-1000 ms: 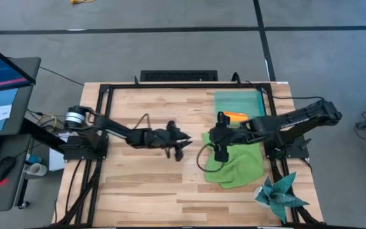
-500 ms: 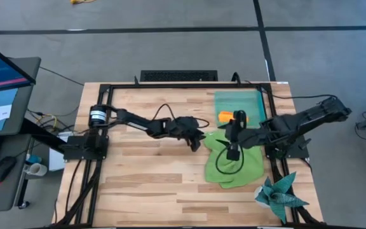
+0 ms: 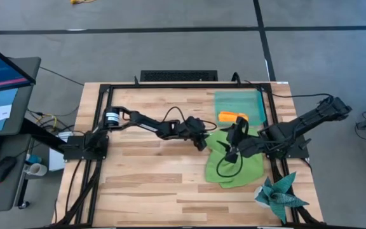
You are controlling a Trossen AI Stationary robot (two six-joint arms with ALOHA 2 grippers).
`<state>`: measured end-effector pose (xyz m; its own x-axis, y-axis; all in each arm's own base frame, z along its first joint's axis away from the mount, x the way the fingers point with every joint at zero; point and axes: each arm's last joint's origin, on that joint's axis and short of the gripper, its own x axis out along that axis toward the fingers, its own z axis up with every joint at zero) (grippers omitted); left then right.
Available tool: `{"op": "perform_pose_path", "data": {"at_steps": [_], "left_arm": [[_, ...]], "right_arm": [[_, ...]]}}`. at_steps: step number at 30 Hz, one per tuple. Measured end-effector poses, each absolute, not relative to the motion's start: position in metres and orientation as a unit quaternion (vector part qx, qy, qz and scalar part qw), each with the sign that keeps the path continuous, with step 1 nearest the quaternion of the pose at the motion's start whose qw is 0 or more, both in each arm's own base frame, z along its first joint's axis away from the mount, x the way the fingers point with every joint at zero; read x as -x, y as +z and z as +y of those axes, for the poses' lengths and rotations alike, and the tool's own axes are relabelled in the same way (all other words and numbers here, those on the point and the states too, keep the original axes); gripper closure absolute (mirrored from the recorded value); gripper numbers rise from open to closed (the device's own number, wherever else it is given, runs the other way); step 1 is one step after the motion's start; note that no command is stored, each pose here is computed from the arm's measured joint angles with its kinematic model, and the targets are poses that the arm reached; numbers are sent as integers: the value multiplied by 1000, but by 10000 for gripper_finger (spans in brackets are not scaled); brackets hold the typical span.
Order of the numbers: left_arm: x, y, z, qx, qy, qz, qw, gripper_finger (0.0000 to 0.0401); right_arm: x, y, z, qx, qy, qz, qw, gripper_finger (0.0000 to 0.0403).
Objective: Roll microfiber towels into tight, uniform cylinder then place into a basket
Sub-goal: Fold the green towel
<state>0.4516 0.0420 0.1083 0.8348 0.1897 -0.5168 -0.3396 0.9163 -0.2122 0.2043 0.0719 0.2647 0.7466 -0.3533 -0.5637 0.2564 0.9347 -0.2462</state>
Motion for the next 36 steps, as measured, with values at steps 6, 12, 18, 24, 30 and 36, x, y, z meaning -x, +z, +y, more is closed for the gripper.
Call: {"op": "perform_pose_path", "data": {"at_steps": [6, 12, 18, 24, 30, 36], "left_arm": [[-454, 113, 44, 122, 159, 279, 939, 297], [-446, 104, 39, 131, 146, 350, 916, 297], [-447, 104, 34, 127, 143, 346, 919, 297], [-441, 100, 37, 132, 160, 385, 899, 298], [-437, 97, 39, 96, 158, 410, 893, 329], [-440, 97, 29, 85, 113, 405, 903, 391]], "right_arm": [[-204, 267, 78, 56, -153, 301, 939, 147], [-202, 266, 84, 35, -147, 298, 942, 147], [-202, 266, 85, 14, -155, 295, 943, 147], [-206, 260, 88, 11, -158, 306, 939, 147], [-209, 252, 88, 35, -161, 329, 930, 147], [-210, 253, 82, 36, -173, 327, 928, 147]]}}
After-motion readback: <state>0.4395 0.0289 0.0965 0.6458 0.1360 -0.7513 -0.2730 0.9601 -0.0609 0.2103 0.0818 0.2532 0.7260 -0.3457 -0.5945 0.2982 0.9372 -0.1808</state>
